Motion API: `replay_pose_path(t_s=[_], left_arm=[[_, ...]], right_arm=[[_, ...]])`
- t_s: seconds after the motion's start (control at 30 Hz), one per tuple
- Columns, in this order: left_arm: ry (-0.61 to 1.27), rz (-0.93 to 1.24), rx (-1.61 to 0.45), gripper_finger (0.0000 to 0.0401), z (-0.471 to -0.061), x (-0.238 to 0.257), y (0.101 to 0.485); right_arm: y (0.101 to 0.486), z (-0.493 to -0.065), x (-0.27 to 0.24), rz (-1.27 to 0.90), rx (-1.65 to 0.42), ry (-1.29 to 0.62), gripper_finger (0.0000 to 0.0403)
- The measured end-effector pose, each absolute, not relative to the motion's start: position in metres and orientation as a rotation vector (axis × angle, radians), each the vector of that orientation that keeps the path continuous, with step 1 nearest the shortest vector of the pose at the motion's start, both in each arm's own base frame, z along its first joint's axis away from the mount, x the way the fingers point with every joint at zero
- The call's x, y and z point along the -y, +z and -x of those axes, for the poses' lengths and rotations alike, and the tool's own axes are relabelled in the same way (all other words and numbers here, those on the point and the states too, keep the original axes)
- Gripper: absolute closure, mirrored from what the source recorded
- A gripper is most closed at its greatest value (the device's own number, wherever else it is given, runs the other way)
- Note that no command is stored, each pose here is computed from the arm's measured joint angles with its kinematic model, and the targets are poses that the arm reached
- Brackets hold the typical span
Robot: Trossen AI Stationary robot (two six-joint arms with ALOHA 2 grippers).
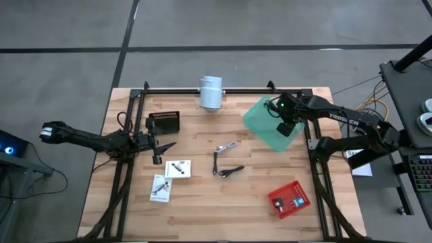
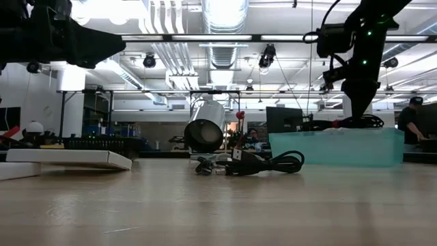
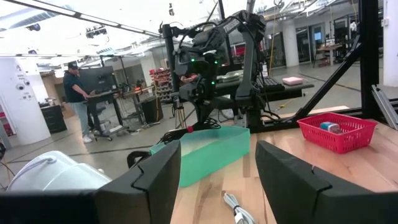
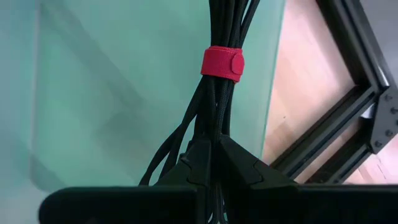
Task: Pick and place items into bin
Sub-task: Put the bottom black charger cable into the green bin, then put the right black charger cable into the green bin
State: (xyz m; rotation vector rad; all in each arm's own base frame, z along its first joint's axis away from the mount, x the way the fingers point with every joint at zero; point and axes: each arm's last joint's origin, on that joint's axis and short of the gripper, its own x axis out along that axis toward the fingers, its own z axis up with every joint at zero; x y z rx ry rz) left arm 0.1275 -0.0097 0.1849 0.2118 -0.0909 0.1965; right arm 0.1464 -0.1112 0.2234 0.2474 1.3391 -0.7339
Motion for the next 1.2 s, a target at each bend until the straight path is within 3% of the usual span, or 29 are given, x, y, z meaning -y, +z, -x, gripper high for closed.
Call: replay_pose_path(t_s=[0.4,0.87,1.2], left_arm=[[0.196,-0.211,0.091,0.0209,-0.127,0.010,0.185],[0.197,-0.213,0.091,0.0209,-0.127,0.010,0.185],[0.197,-0.213,0.091,0.0209,-0.127,0.010,0.185]], right_arm=[[0.222,-0.144,0.116,-0.265,-1.344,-0.756,0.0385],[0.223,-0.148,0.118,-0.299,-1.284,-0.795,0.0285],[0.244,-0.172,0.105,-0.462,-1.095,-0.515,0.0235]])
